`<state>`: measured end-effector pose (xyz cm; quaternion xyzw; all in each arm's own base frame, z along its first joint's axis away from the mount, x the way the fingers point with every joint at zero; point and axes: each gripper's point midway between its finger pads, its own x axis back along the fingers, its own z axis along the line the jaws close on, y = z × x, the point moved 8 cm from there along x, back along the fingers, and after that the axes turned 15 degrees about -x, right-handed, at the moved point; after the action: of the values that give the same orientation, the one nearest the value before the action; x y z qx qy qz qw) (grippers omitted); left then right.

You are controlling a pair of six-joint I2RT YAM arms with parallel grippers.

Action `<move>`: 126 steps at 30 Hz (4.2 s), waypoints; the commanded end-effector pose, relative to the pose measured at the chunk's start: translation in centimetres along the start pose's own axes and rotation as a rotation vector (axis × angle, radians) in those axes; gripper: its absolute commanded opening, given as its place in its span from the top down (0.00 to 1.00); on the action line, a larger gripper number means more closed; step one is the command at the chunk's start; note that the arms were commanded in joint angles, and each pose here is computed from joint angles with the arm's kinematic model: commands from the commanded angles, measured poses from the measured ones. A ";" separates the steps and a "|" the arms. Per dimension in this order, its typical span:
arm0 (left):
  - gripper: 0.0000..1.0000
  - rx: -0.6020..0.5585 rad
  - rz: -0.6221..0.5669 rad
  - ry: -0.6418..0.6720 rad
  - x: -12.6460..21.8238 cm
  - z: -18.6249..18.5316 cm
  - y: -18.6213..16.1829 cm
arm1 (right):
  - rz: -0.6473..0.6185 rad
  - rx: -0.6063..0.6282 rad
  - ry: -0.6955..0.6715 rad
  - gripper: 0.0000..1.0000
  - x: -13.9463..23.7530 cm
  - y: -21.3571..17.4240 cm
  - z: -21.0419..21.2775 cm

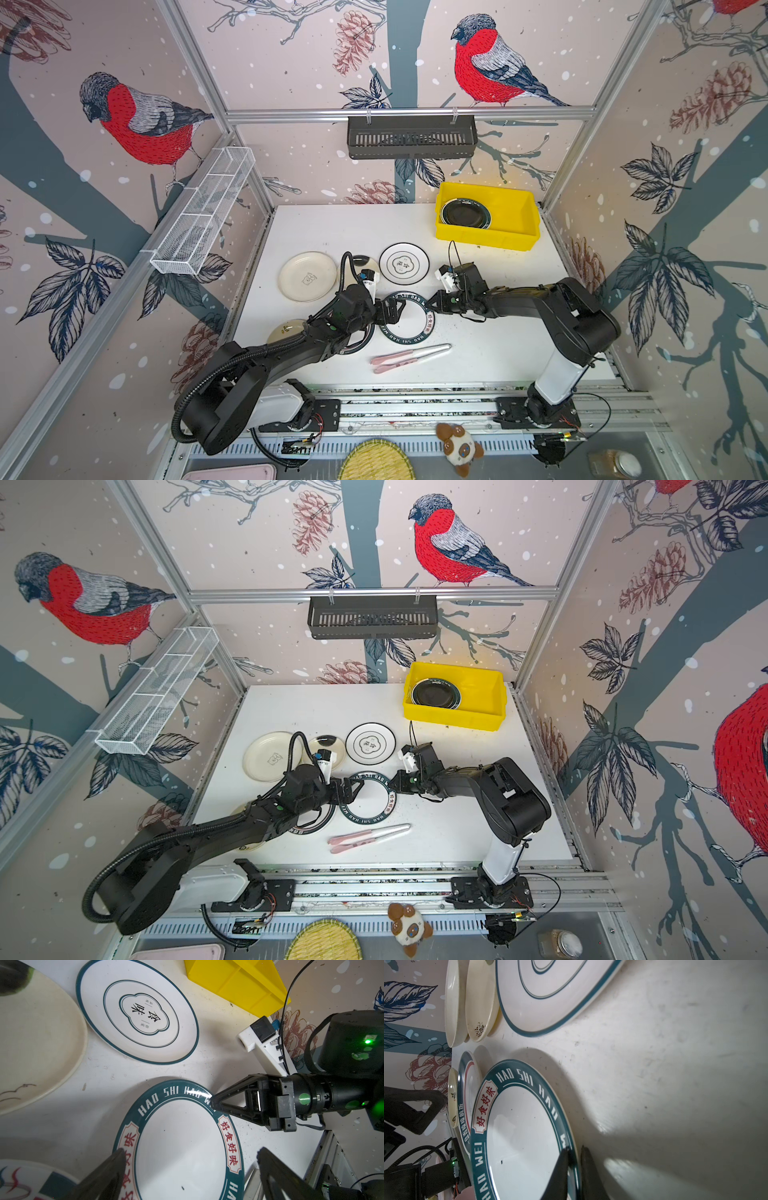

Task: Place the plates into the plastic bin on the countertop
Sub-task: 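Close the right gripper on the HAO SHI HAO WEI plate's rim, then lift the plate upright with the right gripper and carry it toward the bin, then lower the held plate into the yellow bin and open the right gripper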

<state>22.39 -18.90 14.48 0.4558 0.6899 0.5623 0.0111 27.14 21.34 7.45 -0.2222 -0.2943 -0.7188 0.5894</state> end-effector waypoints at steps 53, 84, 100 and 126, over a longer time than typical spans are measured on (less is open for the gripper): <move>0.02 -0.144 -0.166 -0.014 -0.3 -1.5 5.3 | -0.633 -0.072 0.218 1.00 20.5 13.1 5.1; 0.02 -0.140 -0.196 0.018 0.5 -1.4 6.2 | -0.858 -0.260 0.011 1.00 21.0 26.4 -3.3; 0.02 -0.163 -0.211 0.048 1.1 -1.5 6.8 | -0.768 -0.313 -0.044 1.00 15.3 30.3 -6.7; 0.02 -0.193 -0.232 0.077 1.8 -1.3 6.8 | -0.750 -0.290 -0.175 0.43 13.7 32.4 -6.2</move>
<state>24.74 -19.18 20.83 0.3635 0.6793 0.6316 0.0866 56.36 2.89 16.03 -0.2577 -0.2793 -0.8979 0.2220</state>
